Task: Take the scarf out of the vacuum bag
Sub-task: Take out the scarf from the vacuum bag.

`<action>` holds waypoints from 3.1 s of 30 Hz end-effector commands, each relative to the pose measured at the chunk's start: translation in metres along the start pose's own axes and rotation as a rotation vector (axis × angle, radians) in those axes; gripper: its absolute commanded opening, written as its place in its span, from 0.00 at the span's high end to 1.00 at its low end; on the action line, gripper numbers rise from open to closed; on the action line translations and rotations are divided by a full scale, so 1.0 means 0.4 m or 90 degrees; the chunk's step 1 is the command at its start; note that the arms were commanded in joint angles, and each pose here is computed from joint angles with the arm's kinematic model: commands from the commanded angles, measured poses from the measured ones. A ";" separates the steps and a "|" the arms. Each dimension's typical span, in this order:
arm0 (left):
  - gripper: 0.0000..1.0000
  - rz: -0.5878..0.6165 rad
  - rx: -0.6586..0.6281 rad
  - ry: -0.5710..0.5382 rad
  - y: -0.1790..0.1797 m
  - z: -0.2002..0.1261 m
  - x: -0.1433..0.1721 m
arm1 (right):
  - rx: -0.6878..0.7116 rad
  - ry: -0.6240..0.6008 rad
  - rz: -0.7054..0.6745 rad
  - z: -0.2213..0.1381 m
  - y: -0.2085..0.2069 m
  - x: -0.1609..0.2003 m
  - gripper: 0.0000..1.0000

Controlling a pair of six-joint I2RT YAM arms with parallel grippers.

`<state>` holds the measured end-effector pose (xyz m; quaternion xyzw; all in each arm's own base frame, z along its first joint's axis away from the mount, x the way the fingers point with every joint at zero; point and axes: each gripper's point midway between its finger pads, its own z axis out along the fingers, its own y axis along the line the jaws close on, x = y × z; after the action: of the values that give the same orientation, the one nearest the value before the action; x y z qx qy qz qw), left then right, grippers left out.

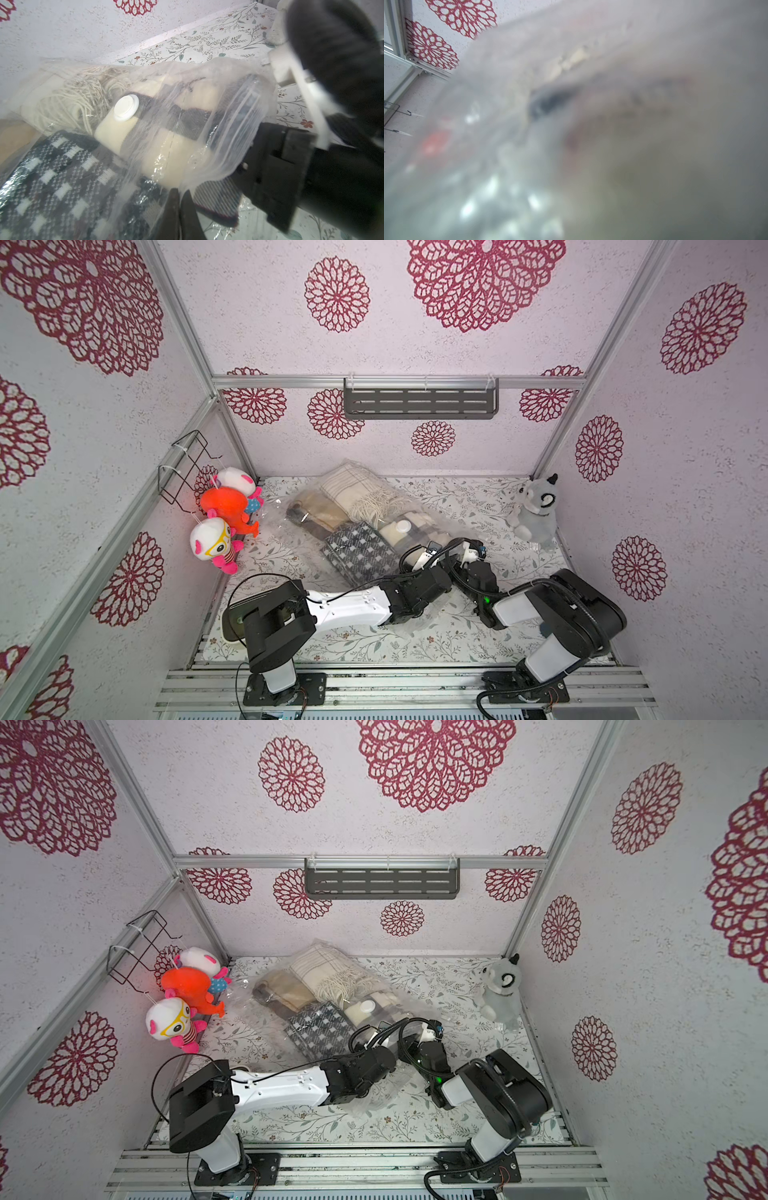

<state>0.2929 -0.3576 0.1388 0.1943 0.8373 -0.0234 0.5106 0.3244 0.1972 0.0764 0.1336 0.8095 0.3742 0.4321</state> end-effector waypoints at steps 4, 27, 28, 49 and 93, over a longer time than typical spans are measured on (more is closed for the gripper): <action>1.00 -0.039 -0.023 -0.014 0.029 0.039 -0.016 | 0.010 0.122 -0.037 -0.098 -0.011 0.071 0.76; 1.00 -0.028 0.029 0.023 -0.027 0.087 0.065 | 0.101 0.033 0.020 -0.270 -0.142 0.027 0.13; 1.00 -0.027 0.029 0.025 -0.030 0.092 0.067 | 0.096 0.024 0.020 -0.270 -0.140 0.022 0.11; 1.00 -0.015 0.038 0.057 -0.080 0.128 0.102 | 0.027 -0.011 0.017 -0.188 -0.093 0.015 0.02; 1.00 0.025 -0.013 0.103 0.035 0.164 0.208 | 0.209 0.037 -0.146 -0.387 0.116 -0.306 1.00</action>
<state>0.3225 -0.3528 0.0552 0.1978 0.8657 -0.0163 0.4595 0.2587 0.1026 0.1894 0.1041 0.8947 0.2262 0.3708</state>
